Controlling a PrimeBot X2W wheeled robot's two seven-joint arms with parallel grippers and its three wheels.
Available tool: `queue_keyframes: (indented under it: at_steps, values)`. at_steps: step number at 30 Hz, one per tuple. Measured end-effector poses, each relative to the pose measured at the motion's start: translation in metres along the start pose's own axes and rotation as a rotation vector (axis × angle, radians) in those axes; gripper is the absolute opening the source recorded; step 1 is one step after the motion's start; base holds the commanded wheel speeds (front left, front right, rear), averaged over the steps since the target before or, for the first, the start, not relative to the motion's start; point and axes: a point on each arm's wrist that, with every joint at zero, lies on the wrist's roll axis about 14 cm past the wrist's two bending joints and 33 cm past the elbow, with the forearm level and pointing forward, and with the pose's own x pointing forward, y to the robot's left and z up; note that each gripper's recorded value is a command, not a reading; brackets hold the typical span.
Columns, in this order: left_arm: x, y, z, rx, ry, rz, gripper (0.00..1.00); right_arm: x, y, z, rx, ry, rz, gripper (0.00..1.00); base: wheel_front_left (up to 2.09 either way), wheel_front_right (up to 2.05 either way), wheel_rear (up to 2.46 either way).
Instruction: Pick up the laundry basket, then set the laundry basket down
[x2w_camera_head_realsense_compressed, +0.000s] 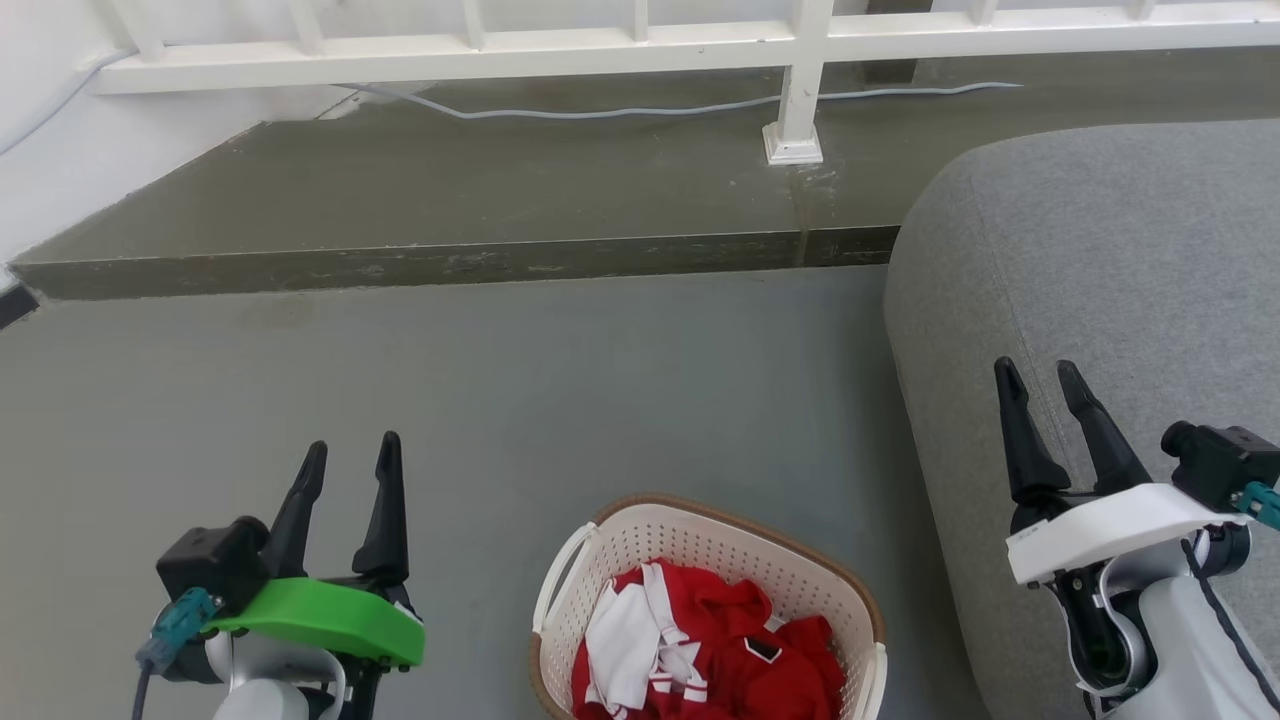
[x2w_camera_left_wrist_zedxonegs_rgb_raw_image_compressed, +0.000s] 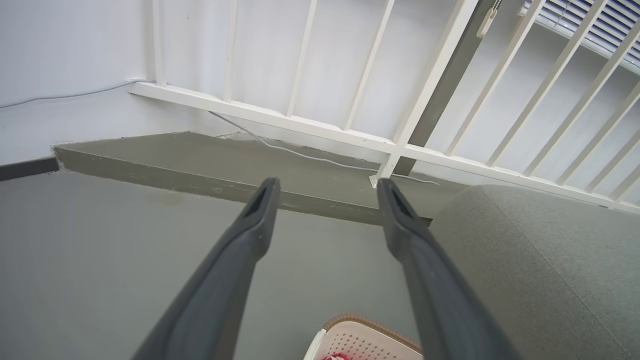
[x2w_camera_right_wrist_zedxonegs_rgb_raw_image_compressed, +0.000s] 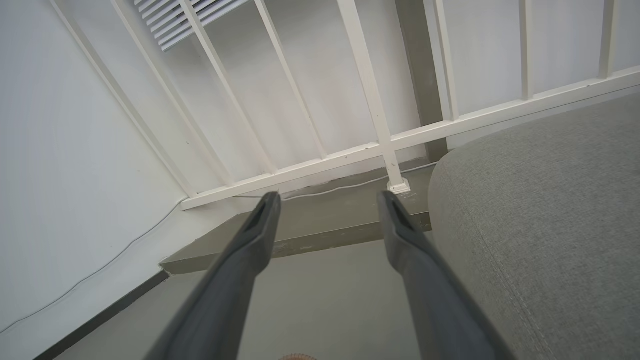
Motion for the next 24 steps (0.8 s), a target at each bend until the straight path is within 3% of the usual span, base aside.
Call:
queue_keyframes:
  at_steps: [14,24]
  values:
    - [0.001,-0.017,0.006,0.157,-0.045,-0.07,1.0,0.0,0.009,0.002,-0.174,-0.025,0.047,1.0,0.0,0.0,0.0]
    - [0.001,-0.018,0.007,0.177,-0.047,-0.077,1.0,0.0,0.007,0.001,-0.172,-0.025,0.04,1.0,0.0,0.0,0.0]
